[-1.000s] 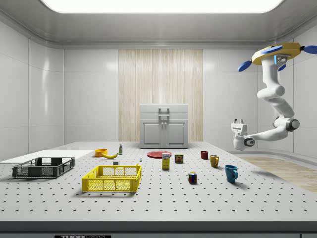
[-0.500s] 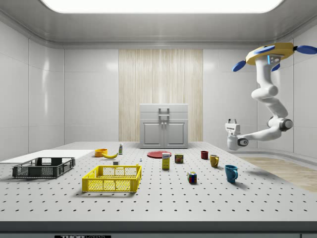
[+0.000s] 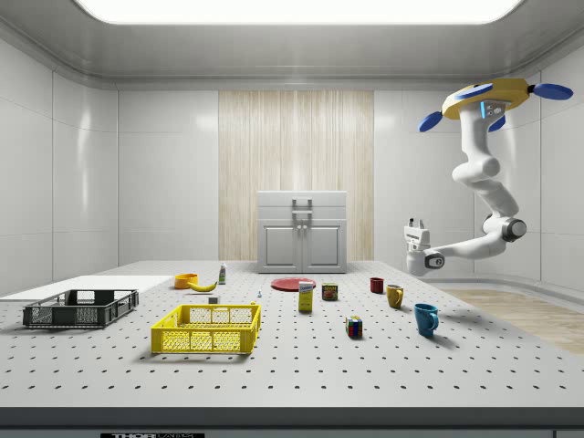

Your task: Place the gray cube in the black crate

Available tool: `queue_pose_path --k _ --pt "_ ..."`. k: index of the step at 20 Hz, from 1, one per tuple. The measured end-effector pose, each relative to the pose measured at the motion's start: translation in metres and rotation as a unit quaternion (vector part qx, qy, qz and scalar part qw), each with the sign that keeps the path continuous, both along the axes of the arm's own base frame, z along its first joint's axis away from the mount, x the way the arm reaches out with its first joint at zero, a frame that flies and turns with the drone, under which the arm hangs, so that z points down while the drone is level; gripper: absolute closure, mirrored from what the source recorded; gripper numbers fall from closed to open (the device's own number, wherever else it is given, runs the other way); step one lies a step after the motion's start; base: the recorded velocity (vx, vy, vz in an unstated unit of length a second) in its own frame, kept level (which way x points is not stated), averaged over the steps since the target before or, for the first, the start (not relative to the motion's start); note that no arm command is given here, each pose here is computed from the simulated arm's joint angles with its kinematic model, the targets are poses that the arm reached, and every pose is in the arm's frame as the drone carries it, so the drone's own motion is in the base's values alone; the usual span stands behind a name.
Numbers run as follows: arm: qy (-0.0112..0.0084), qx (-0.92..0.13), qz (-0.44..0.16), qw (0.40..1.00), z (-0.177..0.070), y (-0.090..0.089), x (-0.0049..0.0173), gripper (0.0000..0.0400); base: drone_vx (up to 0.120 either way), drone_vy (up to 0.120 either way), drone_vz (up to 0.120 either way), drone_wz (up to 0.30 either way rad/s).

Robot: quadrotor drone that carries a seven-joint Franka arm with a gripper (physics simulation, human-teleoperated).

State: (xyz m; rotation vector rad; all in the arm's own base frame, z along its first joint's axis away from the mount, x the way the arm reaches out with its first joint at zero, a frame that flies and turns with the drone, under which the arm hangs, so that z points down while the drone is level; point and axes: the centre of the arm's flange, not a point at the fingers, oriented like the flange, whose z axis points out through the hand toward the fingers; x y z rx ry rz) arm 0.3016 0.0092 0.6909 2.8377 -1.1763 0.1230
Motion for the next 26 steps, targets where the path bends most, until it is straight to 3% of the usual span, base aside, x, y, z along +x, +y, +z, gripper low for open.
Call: queue_pose_path --k 8,14,17,19,22,26 --pt "-0.0028 -0.131 -0.004 0.991 -0.006 0.025 -0.0004 0.0 0.12 0.0 0.0 0.0" --pt "-0.0037 -0.404 -0.012 0.915 -0.04 0.07 0.0003 0.0 0.12 0.0 0.0 0.0" --pt "-0.0032 -0.605 -0.018 0.796 -0.082 0.088 0.0017 0.0 0.12 0.0 -0.093 0.0" --pt "-0.0024 -0.733 -0.022 0.68 -0.117 0.088 0.0028 0.0 0.12 0.0 -0.12 0.0" --pt "-0.0011 -0.874 -0.027 0.486 -0.16 0.069 0.0043 0.0 0.12 0.0 -0.12 0.0" --pt "0.0002 -0.96 -0.029 0.28 -0.188 0.035 0.0052 0.0 0.12 0.0 -0.12 0.0"
